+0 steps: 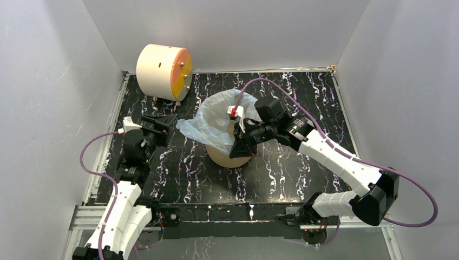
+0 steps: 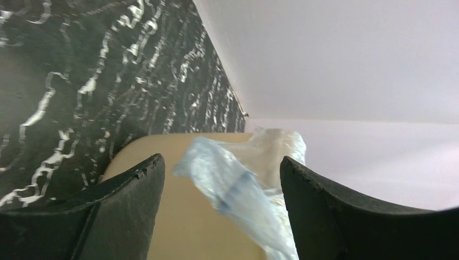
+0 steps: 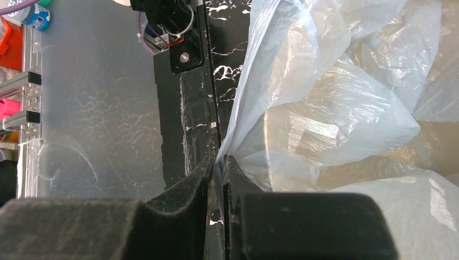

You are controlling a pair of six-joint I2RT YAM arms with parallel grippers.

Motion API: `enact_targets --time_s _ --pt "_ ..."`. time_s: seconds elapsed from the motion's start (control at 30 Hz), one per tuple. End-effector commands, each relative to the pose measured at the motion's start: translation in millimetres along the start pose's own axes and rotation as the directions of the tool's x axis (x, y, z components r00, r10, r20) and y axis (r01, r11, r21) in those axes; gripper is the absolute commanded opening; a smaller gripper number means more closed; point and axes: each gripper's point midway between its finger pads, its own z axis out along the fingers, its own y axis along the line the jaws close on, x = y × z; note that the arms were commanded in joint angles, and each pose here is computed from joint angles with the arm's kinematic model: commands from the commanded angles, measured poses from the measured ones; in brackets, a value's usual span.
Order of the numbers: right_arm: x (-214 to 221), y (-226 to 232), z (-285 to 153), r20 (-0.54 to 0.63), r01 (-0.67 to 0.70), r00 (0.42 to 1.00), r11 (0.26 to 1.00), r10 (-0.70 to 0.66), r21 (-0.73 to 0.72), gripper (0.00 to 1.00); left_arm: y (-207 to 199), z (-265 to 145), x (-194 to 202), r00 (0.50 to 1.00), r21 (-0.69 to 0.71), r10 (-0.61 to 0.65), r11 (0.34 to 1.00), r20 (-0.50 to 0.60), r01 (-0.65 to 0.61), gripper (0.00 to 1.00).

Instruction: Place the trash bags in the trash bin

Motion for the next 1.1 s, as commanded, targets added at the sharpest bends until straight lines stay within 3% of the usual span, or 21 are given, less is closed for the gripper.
enact_targets --time_s 0.0,0.2,0.43,0.57,0.77,0.93,1.07 --pt "1 0 1 0.000 0.002 1.000 1.000 -0.002 0.004 0.20 -42 -9 15 0.991 0.110 0.015 0.994 -0.130 0.000 0.75" --pt "0 -2 2 0.000 0.000 1.000 1.000 0.000 0.013 0.20 -42 -16 35 0.963 0.112 -0.099 0.985 -0.249 0.130 0.74" --pt "2 -6 3 -0.001 -0.011 1.000 0.999 0.011 0.034 0.20 -41 -20 49 0.920 0.061 -0.192 0.972 -0.341 0.225 0.59" --pt "0 -7 3 0.002 -0.007 1.000 0.999 0.007 0.039 0.20 -48 -24 48 0.918 0.075 -0.192 0.970 -0.347 0.231 0.40" --pt "-5 -7 0 0.018 0.003 1.000 0.999 -0.004 0.052 0.20 -28 -21 52 0.925 0.052 -0.172 0.978 -0.339 0.201 0.00" --pt "-16 -1 -8 0.067 0.027 0.997 0.998 -0.032 0.063 0.23 8 -12 56 0.941 0.015 -0.142 0.988 -0.306 0.154 0.00" --pt "-35 7 -18 0.161 0.058 0.984 0.995 -0.071 0.084 0.37 20 -4 63 0.933 0.073 -0.163 0.978 -0.322 0.196 0.00"
